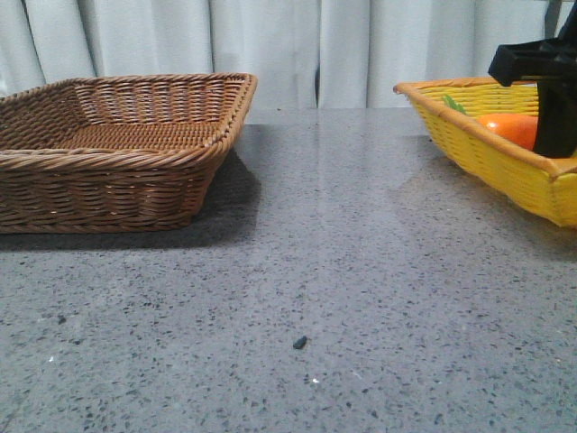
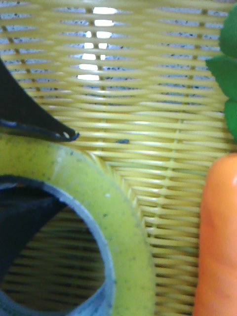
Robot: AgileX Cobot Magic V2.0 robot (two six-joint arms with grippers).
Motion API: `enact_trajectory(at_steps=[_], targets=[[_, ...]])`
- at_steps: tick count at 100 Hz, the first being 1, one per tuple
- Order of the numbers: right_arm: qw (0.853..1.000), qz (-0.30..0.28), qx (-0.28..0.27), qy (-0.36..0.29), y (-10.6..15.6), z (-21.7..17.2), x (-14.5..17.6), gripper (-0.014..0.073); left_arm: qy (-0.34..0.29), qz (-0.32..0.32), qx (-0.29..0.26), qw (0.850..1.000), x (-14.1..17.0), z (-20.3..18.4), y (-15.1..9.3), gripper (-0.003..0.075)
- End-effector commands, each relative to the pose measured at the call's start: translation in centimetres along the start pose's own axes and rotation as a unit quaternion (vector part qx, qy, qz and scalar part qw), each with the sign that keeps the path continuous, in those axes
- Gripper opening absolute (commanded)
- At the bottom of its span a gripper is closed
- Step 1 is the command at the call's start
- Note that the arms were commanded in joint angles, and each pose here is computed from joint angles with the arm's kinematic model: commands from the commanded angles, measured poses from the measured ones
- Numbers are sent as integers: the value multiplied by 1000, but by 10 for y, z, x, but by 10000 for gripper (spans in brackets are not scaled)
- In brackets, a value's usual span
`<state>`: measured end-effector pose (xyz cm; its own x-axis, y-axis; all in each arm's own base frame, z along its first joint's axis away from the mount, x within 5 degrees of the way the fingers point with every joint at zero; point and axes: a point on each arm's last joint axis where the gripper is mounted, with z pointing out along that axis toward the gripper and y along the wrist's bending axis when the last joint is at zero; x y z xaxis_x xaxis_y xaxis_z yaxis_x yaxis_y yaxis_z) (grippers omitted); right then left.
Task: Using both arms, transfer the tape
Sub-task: 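Lower the right gripper into the yellow basket and grasp the yellow tape roll, then lift the tape roll out and set it on the table between baskets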
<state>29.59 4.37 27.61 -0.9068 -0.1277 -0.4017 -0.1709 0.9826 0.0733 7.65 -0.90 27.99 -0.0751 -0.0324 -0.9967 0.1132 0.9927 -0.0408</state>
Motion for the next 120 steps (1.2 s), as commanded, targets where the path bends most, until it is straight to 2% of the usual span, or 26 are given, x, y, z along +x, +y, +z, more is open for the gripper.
enact_trajectory(at_steps=[1,37,58,92,120], targets=[[999,-9,6,-43,1,-22,-12,98,-52,-4,0,999,-19,0,0,-21],[998,-24,-3,-53,9,-85,-40,96,-52,-4,0,999,-19,0,0,-21],[995,-60,-62,-53,46,-110,-43,96,-52,-4,0,999,-19,0,0,-21],[972,-151,-173,-53,132,-106,-32,96,-64,-4,0,998,-21,-1,0,-21],[969,-168,-181,-17,159,-65,-38,99,-66,-4,0,998,-21,-1,0,-21]])
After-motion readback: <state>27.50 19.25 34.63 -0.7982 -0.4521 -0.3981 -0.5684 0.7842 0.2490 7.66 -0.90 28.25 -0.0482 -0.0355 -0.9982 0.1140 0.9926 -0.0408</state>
